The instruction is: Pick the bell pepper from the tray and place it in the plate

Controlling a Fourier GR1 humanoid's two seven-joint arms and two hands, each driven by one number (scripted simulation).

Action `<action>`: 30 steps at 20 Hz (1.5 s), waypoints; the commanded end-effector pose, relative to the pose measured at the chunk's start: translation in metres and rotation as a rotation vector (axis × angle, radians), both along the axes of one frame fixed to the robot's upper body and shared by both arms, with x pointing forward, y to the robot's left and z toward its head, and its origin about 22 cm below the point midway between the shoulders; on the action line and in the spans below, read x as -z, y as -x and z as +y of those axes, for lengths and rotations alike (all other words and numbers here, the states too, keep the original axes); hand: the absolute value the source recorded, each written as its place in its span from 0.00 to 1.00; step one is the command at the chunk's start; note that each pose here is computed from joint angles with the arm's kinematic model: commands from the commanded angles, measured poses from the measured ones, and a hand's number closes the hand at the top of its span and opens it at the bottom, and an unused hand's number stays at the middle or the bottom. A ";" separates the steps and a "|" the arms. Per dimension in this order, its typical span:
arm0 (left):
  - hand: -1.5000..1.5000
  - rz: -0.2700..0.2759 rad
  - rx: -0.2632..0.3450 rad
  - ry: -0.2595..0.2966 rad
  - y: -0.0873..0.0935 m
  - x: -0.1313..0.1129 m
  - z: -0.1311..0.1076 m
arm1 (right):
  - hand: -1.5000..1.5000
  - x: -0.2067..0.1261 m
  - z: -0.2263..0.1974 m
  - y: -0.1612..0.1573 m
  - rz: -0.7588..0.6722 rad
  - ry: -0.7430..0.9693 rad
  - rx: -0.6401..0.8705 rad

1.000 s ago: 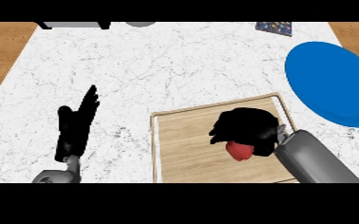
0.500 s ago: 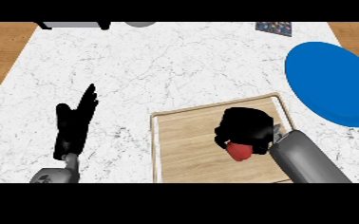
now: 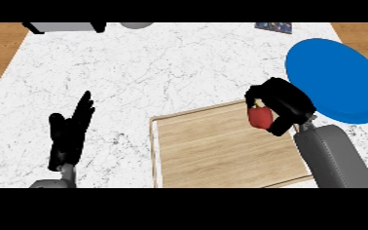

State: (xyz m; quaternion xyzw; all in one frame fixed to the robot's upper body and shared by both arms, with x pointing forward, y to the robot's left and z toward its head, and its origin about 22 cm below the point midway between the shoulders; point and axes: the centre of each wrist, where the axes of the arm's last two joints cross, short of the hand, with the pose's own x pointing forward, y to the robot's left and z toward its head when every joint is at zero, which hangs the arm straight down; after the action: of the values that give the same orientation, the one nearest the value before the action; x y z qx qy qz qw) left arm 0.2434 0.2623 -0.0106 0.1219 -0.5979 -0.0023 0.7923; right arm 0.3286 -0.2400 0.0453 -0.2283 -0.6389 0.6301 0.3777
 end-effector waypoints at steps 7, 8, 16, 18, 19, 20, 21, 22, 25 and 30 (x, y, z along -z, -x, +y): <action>0.50 0.006 0.028 0.005 -0.006 -0.009 -0.014 | 1.00 -0.047 -0.044 -0.030 -0.218 -0.322 0.854; 0.50 0.010 0.027 0.007 -0.004 -0.011 -0.016 | 1.00 -0.054 -0.032 -0.032 -0.290 -0.319 0.885; 0.50 0.010 0.037 -0.002 0.002 0.013 -0.004 | 1.00 -0.098 -0.076 -0.035 -0.385 -0.341 1.116; 0.50 -0.002 0.040 0.003 -0.004 -0.006 -0.009 | 1.00 -0.088 -0.089 -0.024 -0.378 -0.338 1.149; 0.50 0.005 0.035 -0.004 -0.006 -0.016 -0.015 | 1.00 -0.101 -0.084 -0.040 -0.367 -0.332 1.151; 0.50 -0.004 0.033 -0.005 0.012 0.000 -0.012 | 1.00 -0.083 -0.106 -0.043 -0.354 -0.353 1.177; 0.50 -0.018 0.042 0.007 0.011 0.001 -0.031 | 1.00 -0.085 -0.112 -0.046 -0.350 -0.364 1.183; 0.50 -0.003 0.049 0.007 -0.011 0.005 -0.001 | 1.00 -0.087 -0.109 -0.050 -0.368 -0.345 1.186; 0.50 0.017 0.037 0.012 0.002 0.006 -0.007 | 1.00 -0.061 -0.146 -0.044 -0.337 -0.329 1.219; 0.50 0.004 0.059 -0.012 -0.004 -0.001 -0.026 | 1.00 -0.060 -0.180 -0.055 -0.282 -0.281 1.262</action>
State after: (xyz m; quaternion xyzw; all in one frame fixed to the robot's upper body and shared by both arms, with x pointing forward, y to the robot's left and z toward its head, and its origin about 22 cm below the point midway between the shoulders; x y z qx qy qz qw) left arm 0.2495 0.2466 -0.0114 0.1114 -0.5974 -0.0226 0.7938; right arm 0.3833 -0.3921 0.1098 -0.5854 -0.5216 0.1632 0.5988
